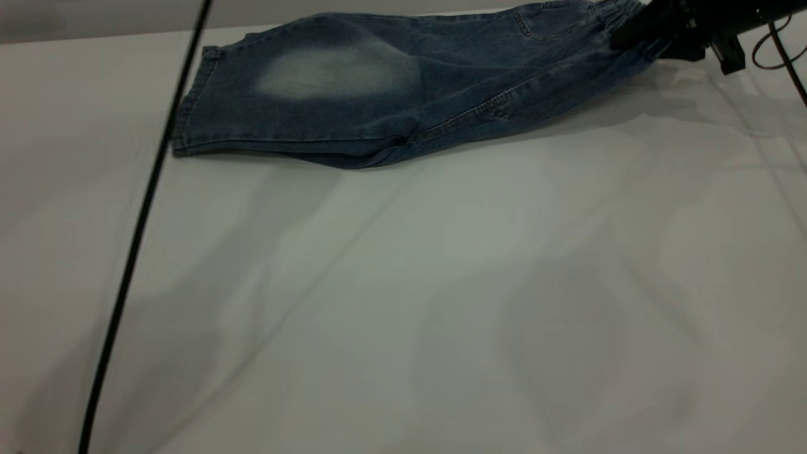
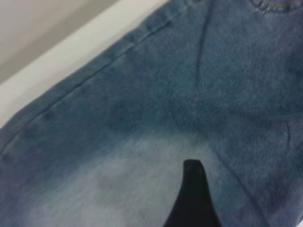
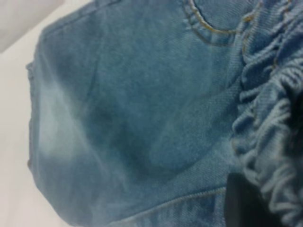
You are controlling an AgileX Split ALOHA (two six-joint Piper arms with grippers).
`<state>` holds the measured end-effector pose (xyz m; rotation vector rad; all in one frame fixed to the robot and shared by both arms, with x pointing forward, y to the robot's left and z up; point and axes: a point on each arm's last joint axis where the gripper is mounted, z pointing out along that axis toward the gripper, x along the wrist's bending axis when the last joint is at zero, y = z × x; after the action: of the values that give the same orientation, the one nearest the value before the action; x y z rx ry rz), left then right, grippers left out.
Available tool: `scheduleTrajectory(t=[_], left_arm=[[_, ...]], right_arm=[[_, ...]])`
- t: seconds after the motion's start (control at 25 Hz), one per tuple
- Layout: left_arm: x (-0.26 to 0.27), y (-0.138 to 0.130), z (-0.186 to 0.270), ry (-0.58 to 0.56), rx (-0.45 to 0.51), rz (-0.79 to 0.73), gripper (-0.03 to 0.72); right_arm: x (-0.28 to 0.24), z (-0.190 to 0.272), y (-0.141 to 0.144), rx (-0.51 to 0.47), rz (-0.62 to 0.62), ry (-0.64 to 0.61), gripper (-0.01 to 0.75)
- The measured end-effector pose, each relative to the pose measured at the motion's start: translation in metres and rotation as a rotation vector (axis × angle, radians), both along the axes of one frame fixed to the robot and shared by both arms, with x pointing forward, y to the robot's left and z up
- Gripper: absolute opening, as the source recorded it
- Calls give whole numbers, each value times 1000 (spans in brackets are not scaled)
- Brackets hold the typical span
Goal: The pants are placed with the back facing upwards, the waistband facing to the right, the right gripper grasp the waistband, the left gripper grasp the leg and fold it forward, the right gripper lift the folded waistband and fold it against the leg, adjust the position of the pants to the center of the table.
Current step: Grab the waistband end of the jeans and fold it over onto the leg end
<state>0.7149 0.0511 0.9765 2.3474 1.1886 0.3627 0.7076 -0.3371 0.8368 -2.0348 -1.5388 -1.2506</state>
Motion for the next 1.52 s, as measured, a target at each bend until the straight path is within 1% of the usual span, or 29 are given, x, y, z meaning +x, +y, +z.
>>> scheduleTrajectory(t=[0.12, 0.36, 0.52, 0.6, 0.84, 1.2, 1.32, 1.52], left_arm=[[6, -15, -21, 44, 10, -4, 503], [13, -31, -64, 87, 34, -27, 503], [13, -31, -96, 136, 64, -28, 503], [13, -31, -105, 145, 70, -27, 503], [14, -31, -118, 153, 77, -26, 503], [14, -31, -130, 157, 81, -25, 503], [15, -31, -129, 151, 78, -26, 503], [15, -31, -129, 144, 78, -26, 503]], right_arm=[[0, 7, 0, -6, 7, -11, 92], [0, 10, 11, -22, 43, -14, 92], [1, 10, 18, -25, 58, -15, 92], [1, 10, 19, -22, 62, -14, 92], [1, 15, 19, -17, 68, -22, 92], [1, 54, 21, -2, 86, -95, 92], [0, 65, 28, 19, 111, -114, 92], [-2, 73, 57, 84, 196, -140, 92]])
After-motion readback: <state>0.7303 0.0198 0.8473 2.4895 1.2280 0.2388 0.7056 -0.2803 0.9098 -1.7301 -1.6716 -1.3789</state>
